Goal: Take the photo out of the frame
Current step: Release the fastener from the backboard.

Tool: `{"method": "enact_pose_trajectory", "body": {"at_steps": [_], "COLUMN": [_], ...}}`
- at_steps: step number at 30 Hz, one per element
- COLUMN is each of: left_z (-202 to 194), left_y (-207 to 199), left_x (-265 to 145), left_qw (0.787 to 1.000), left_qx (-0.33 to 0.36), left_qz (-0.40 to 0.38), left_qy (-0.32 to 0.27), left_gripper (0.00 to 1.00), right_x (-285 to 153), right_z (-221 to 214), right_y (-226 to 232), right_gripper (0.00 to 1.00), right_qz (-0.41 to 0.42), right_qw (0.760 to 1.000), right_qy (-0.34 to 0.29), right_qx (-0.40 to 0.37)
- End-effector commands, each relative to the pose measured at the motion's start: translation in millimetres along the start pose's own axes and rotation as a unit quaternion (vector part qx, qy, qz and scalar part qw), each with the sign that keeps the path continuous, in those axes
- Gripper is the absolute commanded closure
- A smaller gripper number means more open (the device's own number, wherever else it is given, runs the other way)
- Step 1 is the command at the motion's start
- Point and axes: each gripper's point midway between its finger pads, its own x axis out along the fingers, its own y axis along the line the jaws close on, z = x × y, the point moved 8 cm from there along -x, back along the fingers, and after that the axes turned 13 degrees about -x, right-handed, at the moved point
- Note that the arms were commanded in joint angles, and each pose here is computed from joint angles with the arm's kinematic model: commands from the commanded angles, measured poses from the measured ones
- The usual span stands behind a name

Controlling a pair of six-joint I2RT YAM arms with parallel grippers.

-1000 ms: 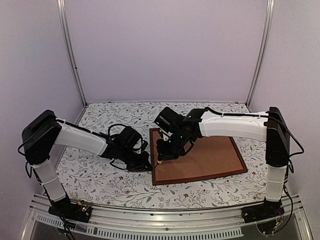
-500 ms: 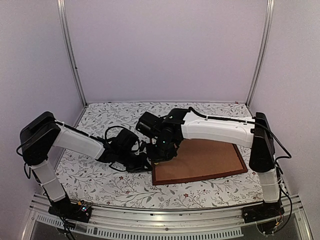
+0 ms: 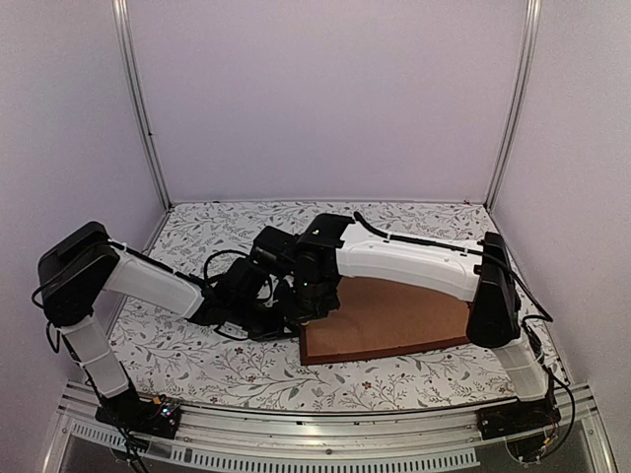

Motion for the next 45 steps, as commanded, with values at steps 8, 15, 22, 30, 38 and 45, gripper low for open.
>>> {"method": "enact_pose_trajectory", "body": {"at_steps": [8,15,22,30,38,45], "left_z": [-34.9,-35.2,-33.4,-31.0,-27.8,-25.7], "left_y": [15.6,15.4,13.4,11.3,8.7,5.4], "left_x": [24.0,23.1,20.4,15.0,7.4,1.5], "left_qw": [0.998,0.998,0.997,0.996,0.994,0.994], "left_qx": [0.025,0.024,0.035,0.044,0.040,0.028], "left_qz": [0.024,0.024,0.035,0.053,0.081,0.090], "left_qy": [0.060,0.060,0.060,0.056,0.053,0.046], "left_gripper": [0.99,0.99,0.99,0.99,0.99,0.99], "right_x": [77.1,74.8,59.4,23.8,-21.7,-43.7], "right_z": [-21.8,-18.1,-13.0,-12.6,-7.9,-15.1], "right_y": [102.7,104.2,95.4,70.0,36.7,2.2], "right_gripper": [1.00,1.00,1.00,1.00,1.00,1.00], "right_qz": [0.221,0.220,0.204,0.179,0.162,0.146], "right_qw": [0.972,0.972,0.976,0.981,0.983,0.985], "right_qy": [0.043,0.037,0.017,-0.018,-0.061,-0.071], "right_qx": [-0.064,-0.077,-0.078,-0.066,-0.066,-0.064]}}
